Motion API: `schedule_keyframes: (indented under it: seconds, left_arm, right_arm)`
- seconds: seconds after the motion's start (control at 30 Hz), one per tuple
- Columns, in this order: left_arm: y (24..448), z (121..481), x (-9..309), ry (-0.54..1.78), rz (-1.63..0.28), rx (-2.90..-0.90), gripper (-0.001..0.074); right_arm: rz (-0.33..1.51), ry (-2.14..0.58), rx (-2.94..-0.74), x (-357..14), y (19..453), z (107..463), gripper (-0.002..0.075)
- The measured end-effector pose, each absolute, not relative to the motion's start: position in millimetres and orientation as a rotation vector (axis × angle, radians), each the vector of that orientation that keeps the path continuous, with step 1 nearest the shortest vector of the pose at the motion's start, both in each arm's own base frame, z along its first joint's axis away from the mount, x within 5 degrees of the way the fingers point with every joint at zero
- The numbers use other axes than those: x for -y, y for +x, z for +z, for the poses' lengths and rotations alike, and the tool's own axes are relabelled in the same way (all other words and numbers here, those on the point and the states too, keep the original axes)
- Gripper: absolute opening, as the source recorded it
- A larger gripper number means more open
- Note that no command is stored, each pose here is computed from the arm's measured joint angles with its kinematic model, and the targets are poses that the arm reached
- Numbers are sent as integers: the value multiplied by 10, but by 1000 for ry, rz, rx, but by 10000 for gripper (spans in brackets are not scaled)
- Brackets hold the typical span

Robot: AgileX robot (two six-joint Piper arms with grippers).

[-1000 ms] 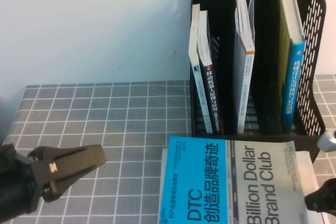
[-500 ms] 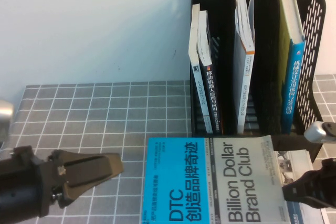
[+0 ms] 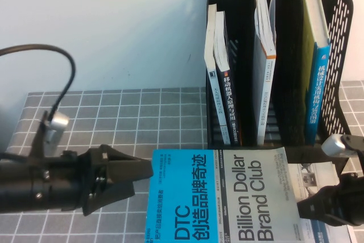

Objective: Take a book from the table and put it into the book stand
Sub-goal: Push book with right arm, then pick up the book with your left arm

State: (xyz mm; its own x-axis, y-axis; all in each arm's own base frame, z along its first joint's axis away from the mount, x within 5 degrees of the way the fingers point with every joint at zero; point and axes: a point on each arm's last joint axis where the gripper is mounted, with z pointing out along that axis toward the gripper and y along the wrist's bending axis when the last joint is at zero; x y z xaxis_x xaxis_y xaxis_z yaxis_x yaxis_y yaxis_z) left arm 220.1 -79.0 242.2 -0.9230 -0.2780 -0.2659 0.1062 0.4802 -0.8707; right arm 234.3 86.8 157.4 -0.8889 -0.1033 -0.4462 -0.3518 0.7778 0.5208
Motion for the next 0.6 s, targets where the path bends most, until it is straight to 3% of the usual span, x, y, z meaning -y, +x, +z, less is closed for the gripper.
schedule_keyframes:
  seconds: [0.33, 0.6]
  left_arm:
    - [2752, 2010, 596, -134, -1588, -2438, 541]
    - [2875, 1612, 523, -135, -1609, -2528, 542]
  right_arm:
    - [869, -408, -2571, -875, 2324, 1572, -3]
    - [867, -424, -2566, -876, 2323, 1573, -3]
